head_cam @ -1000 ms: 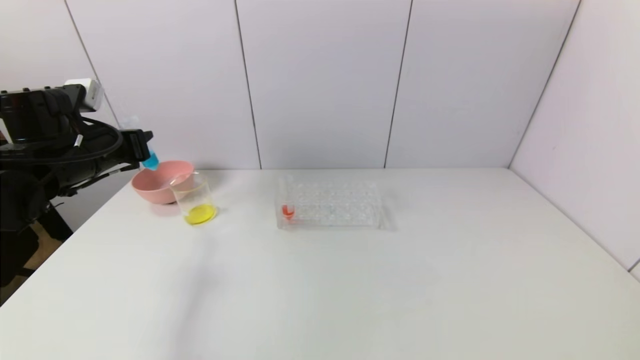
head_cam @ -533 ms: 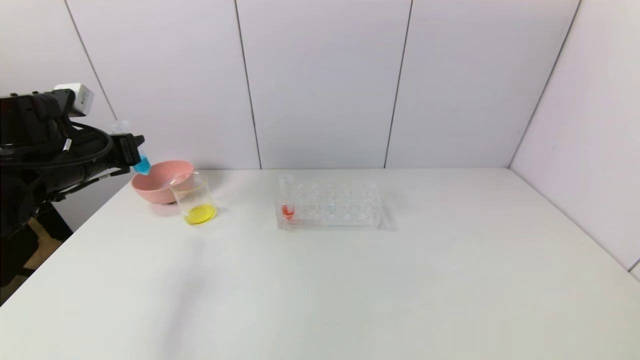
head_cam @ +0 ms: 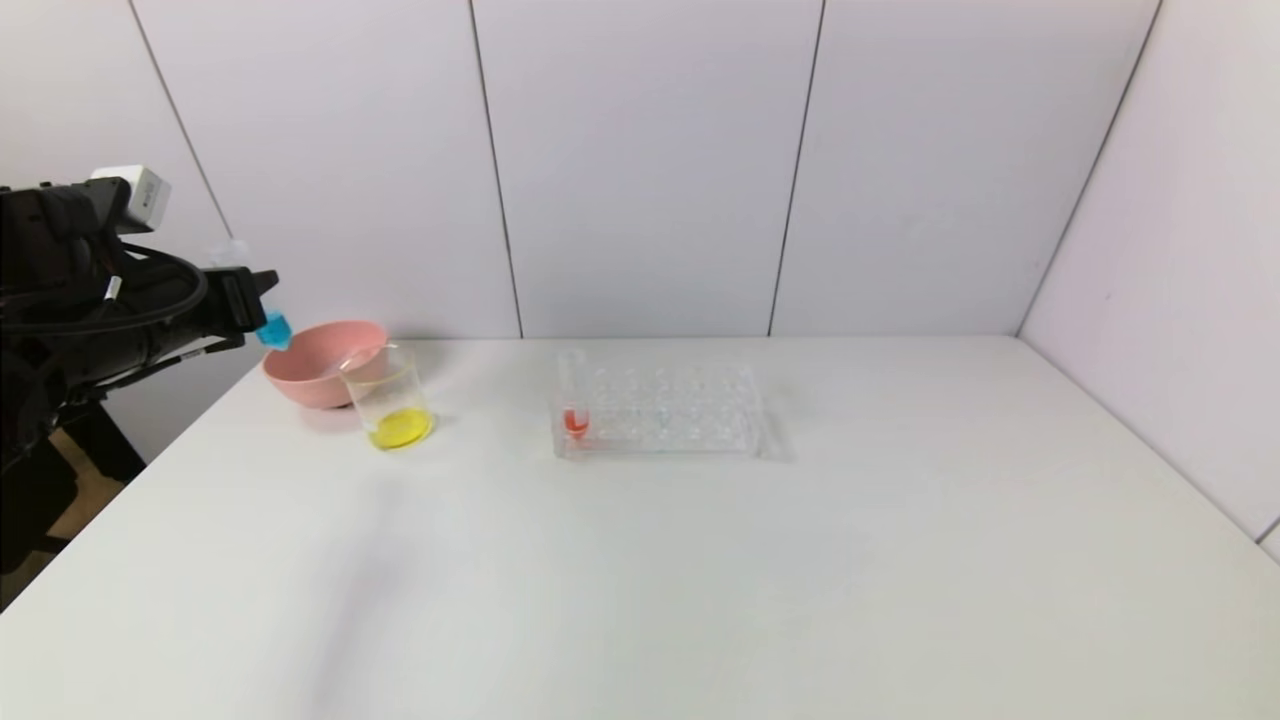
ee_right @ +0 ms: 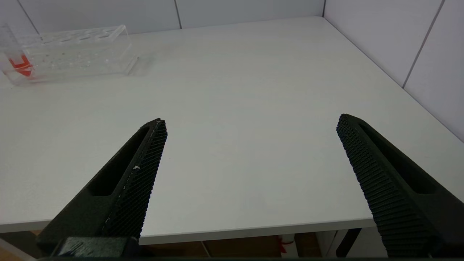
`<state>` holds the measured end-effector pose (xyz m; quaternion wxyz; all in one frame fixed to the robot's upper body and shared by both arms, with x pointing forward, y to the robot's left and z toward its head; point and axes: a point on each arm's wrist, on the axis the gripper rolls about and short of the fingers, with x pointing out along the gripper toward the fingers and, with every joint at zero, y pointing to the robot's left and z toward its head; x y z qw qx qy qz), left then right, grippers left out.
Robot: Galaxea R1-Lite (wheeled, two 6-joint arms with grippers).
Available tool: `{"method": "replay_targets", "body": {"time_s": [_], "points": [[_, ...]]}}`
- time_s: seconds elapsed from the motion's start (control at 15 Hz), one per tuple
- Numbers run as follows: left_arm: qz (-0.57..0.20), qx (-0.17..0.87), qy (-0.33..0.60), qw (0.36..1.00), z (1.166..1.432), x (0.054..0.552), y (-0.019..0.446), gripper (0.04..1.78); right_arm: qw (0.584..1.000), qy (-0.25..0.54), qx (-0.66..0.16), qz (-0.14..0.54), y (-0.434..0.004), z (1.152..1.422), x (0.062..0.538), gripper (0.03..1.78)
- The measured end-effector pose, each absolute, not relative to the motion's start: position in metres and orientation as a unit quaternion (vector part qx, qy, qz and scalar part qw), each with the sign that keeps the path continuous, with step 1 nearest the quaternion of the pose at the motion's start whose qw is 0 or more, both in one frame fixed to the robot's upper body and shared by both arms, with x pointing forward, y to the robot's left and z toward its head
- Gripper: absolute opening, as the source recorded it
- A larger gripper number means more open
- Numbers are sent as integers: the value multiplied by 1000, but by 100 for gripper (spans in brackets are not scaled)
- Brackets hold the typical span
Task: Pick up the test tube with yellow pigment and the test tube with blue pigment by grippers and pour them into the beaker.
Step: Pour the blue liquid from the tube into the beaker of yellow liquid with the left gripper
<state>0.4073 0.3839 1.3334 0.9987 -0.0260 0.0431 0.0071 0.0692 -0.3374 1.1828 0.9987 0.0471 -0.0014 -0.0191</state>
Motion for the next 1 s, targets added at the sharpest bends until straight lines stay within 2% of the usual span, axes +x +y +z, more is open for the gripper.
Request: {"method": "replay_targets", "body": {"time_s": [0.4,0.8,1.0], "points": [[-33,-12,46,998,1334,414,402,45,999,-1,47,-19,-337,1183,69,171],[-95,109,83,986,1350,414,456,45,999,-1,47,-19,-337,1183,69,171],[-127,157,75,976,1352,424,467,45,999,-1,47,-19,-337,1183,69,171]]}}
